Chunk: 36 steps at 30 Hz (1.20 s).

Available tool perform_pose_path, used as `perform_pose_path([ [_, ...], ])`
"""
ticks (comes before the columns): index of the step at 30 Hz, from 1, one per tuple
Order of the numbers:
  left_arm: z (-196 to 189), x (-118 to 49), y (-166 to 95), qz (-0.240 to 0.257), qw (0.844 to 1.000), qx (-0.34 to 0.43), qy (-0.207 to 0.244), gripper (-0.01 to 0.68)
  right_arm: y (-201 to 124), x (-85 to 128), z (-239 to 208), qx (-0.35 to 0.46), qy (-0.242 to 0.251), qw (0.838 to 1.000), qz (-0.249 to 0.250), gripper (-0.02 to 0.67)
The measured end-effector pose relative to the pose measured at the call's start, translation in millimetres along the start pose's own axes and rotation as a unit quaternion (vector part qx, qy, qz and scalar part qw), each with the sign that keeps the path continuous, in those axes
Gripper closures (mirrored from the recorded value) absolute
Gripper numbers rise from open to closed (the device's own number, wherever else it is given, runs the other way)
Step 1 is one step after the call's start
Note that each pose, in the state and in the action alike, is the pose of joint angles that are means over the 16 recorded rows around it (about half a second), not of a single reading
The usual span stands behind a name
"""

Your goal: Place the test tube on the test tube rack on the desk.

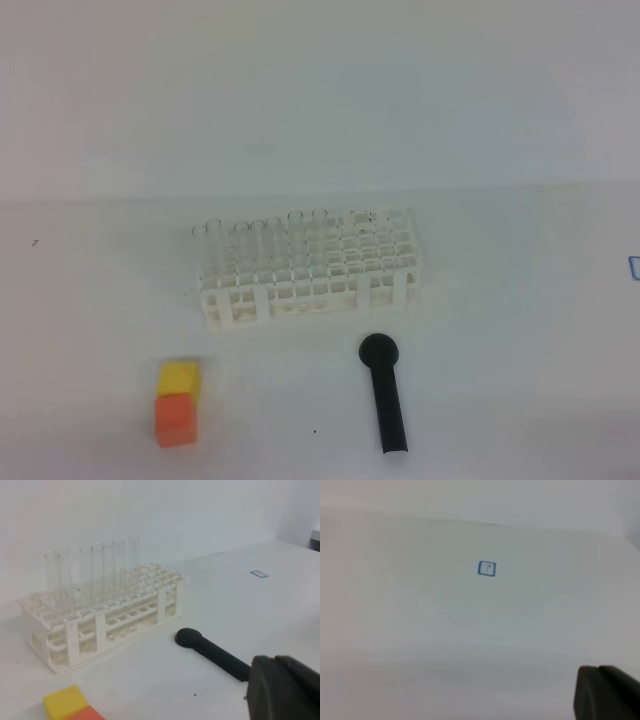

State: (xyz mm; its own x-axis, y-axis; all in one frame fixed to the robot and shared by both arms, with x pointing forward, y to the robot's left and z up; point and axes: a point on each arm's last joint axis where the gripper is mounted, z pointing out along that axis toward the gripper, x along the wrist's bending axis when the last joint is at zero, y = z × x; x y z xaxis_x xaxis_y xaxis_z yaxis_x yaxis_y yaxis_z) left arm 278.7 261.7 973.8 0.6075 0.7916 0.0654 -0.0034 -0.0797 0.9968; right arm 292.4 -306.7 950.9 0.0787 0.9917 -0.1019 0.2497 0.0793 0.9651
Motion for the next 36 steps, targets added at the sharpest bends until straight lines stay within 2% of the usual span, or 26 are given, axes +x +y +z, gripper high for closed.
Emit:
perform_pose_path([
  [6, 0, -0.1, -3, -0.001, 1.000, 0.004, 0.000, 0.674, -1, 3, 0, 0.005, 0.018, 1.000, -0.010, 0.650],
  [13, 1, -0.2, -5, -0.002, 1.000, 0.007, -0.001, 0.674, -1, 6, 0, 0.006, 0.034, 0.999, 0.009, 0.650],
  [28, 2, 0.1, -11, 0.007, 1.000, 0.018, 0.003, 0.674, -1, 7, 0, 0.006, 0.038, 0.999, 0.018, 0.650],
  [32, 2, 2.8, -11, -0.001, 1.000, 0.017, 0.023, 0.674, -1, 7, 0, 0.006, 0.038, 0.999, 0.019, 0.650],
  [36, 2, 9.0, -11, -0.038, 0.997, 0.014, 0.070, 0.674, -1, 7, 0, 0.006, 0.038, 0.999, 0.020, 0.650],
])
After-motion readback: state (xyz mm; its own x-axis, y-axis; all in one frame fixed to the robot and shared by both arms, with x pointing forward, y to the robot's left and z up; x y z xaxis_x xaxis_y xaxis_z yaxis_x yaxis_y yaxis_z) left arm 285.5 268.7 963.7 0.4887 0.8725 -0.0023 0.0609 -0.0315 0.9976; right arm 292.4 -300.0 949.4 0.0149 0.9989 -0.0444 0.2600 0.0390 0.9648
